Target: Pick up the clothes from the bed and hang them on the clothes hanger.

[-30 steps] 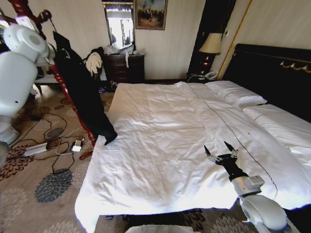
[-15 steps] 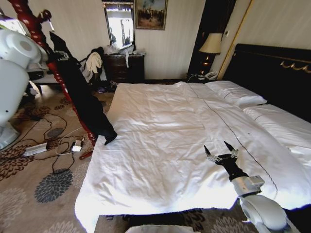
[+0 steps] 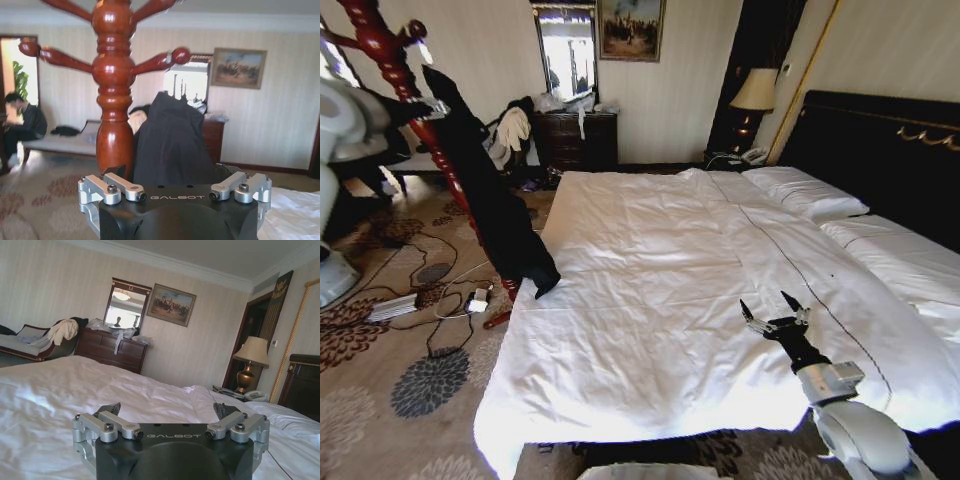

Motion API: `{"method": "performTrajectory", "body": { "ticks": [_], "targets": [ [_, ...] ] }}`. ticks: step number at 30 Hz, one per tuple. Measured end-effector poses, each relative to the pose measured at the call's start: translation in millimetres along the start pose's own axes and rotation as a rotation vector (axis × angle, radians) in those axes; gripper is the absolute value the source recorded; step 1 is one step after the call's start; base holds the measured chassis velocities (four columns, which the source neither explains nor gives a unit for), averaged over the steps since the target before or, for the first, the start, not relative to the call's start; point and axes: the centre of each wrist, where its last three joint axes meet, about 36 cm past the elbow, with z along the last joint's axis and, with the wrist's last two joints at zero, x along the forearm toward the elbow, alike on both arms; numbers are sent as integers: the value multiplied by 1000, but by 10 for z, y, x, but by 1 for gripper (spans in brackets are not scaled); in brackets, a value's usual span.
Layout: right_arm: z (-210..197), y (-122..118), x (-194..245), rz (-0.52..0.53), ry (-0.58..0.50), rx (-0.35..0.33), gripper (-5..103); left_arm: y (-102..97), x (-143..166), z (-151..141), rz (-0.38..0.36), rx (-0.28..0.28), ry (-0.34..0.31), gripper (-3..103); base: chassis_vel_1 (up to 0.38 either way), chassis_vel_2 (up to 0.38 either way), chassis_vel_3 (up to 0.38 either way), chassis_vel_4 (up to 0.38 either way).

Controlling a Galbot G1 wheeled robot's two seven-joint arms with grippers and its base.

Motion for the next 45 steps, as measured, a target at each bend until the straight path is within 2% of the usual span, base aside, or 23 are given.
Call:
{"method": "performTrajectory", "body": {
  "ticks": [2,5,6,11,12,14,15,18,19,21,24,25,26,30,35,37,40,45],
  "targets": [
    [0,0,0,0,0,0,100,5,55,13,7,-10,-10,100,0,0,0,0],
    [0,0,0,0,0,0,100,-6,291,105,59,-40,-84,100,0,0,0,0],
    [0,0,0,0,0,0,100,-6,291,105,59,-40,-84,100,0,0,0,0],
    [0,0,0,0,0,0,100,-98,544,358,160,-3,-193,100,0,0,0,0],
    [0,0,0,0,0,0,100,-98,544,358,160,-3,-193,100,0,0,0,0],
    [-1,0,0,0,0,0,100,-212,602,505,210,12,-240,100,0,0,0,0],
    [-1,0,0,0,0,0,100,-212,602,505,210,12,-240,100,0,0,0,0],
    [0,0,0,0,0,0,100,-400,652,793,281,28,-267,100,0,0,0,0],
    [0,0,0,0,0,0,100,-427,731,889,295,29,-294,100,0,0,0,0],
    [-1,0,-1,0,0,0,100,-437,805,994,304,33,-308,100,0,0,0,0],
    [0,0,0,0,0,0,100,-444,1038,1439,316,67,-295,100,0,0,0,0],
    [0,0,0,0,0,0,100,-444,1038,1439,316,67,-295,100,0,0,0,0],
    [0,0,0,0,0,0,100,-440,1156,1664,314,71,-287,100,0,0,0,0],
    [0,0,0,0,0,0,100,-428,1433,2139,306,73,-256,100,0,0,0,0],
    [0,0,0,0,0,0,100,-452,1590,2397,297,76,-241,100,0,0,0,0],
    [0,0,0,0,0,0,100,-527,1786,2647,308,77,-220,100,0,0,0,0],
    [0,0,0,0,0,0,100,-567,1895,2803,310,64,-212,100,0,0,0,0],
    [0,0,0,0,0,0,100,-658,2117,3229,282,15,-202,100,0,0,0,0]
  ]
}}
